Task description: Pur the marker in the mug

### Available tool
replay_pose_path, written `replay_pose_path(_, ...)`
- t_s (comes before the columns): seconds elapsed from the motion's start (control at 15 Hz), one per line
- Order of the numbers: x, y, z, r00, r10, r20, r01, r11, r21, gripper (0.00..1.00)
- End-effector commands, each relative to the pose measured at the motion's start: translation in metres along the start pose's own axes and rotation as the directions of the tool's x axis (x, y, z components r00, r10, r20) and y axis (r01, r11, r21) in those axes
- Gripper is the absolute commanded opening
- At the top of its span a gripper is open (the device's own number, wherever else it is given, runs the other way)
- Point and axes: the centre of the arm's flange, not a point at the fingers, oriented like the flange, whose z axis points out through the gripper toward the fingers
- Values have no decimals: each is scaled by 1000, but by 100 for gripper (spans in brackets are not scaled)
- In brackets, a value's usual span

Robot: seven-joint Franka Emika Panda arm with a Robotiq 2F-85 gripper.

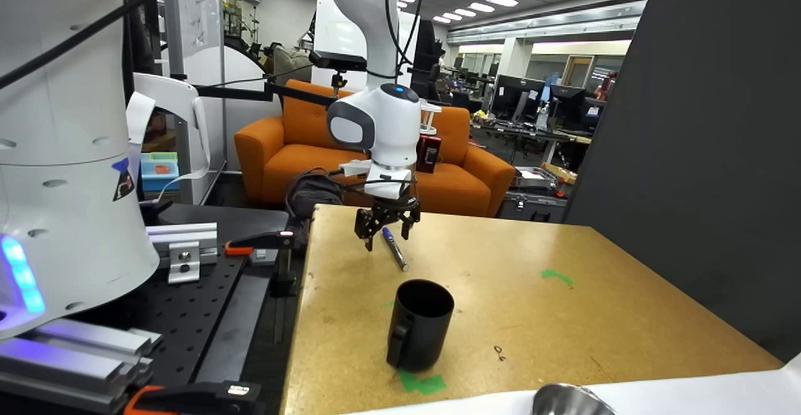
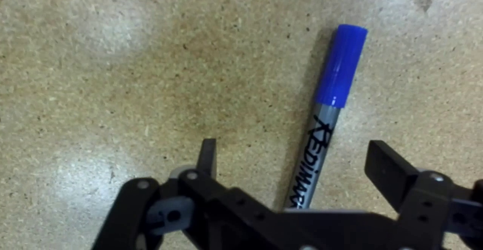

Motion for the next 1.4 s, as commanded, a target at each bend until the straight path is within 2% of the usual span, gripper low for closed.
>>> replay_pose_path(0.0,-17,-37,-14,999,-4,-49,3,1000,-16,100)
replay_pose_path(0.27,-17,-51,-17,997,1,-80,-1,1000,-2,100)
replay_pose_path(0.33,-15,-55,-19,996,2,-84,-2,1000,-1,75)
replay_pose_path(0.4,-13,-59,-20,996,9,-88,-9,1000,-2,74)
replay_pose_path(0.8,0,-71,-23,995,63,-83,-68,996,-59,31)
replay_pose_path(0.87,1,-71,-24,995,71,-77,-76,995,-71,44)
replay_pose_path(0.93,1,-69,-27,995,75,-71,-81,993,-87,67)
replay_pose_path(1.0,0,-67,-28,995,80,-65,-87,991,-105,62)
replay_pose_path(1.07,-1,-64,-26,995,77,-67,-85,988,-125,63)
replay_pose_path(1.33,-5,-55,-15,992,95,-79,-108,977,-185,88)
